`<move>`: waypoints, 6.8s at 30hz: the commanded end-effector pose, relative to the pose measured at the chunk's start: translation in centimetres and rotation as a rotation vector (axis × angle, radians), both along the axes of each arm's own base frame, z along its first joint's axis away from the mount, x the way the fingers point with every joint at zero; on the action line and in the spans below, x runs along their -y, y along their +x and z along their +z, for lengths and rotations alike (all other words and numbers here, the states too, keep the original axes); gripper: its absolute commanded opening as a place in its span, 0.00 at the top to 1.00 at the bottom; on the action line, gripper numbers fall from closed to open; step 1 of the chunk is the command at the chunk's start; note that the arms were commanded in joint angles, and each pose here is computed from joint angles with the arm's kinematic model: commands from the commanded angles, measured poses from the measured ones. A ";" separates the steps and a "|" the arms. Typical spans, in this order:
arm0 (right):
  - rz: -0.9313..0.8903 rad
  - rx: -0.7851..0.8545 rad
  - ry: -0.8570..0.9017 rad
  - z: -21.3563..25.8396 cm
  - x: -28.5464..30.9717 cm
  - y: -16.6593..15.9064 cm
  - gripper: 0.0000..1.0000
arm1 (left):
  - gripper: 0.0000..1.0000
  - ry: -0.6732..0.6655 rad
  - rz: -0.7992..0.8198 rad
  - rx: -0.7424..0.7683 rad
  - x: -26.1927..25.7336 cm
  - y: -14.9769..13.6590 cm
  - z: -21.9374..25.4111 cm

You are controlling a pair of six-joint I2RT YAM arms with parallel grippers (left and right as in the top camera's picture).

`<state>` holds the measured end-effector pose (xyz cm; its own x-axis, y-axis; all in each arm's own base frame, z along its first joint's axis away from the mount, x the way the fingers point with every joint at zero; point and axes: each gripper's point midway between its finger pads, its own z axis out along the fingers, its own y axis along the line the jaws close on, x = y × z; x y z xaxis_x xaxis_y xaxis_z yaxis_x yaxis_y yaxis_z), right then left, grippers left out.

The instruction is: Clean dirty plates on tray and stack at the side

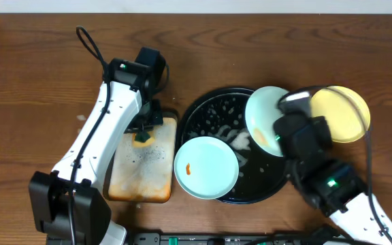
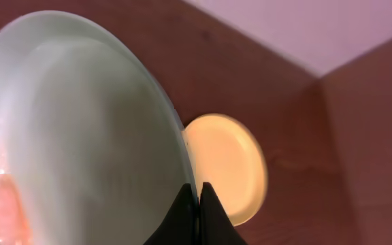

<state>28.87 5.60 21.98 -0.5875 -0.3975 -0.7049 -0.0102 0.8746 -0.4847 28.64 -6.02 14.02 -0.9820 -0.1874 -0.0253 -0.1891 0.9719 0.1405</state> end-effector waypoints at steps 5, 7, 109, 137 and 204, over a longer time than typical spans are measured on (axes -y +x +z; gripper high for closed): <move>0.072 0.130 -0.367 4.5 -2.4 -1.7 0.99 | 0.91 -0.061 0.031 0.078 -1.5 -1.1 2.4; 0.087 0.146 -0.423 4.8 -3.2 -2.1 0.99 | 0.91 -0.101 0.038 0.112 -1.5 -1.3 3.1; 0.046 0.221 -0.606 6.6 -6.8 -1.7 0.99 | 0.69 -0.145 0.085 0.220 -3.1 -3.3 3.4; 0.045 0.219 -0.612 6.3 -7.1 -1.5 0.99 | 0.69 -0.146 0.084 0.223 -3.1 -3.2 3.4; -0.800 -0.012 0.852 -10.0 24.7 4.5 0.99 | 0.69 -0.149 0.084 0.238 -3.0 -2.9 3.5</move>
<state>31.98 -18.80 13.19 -0.4895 0.6380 -0.5945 0.6962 0.6964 0.1741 25.88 -3.19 17.45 -0.9336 -0.2859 -0.2157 -0.2792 0.9582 -0.0619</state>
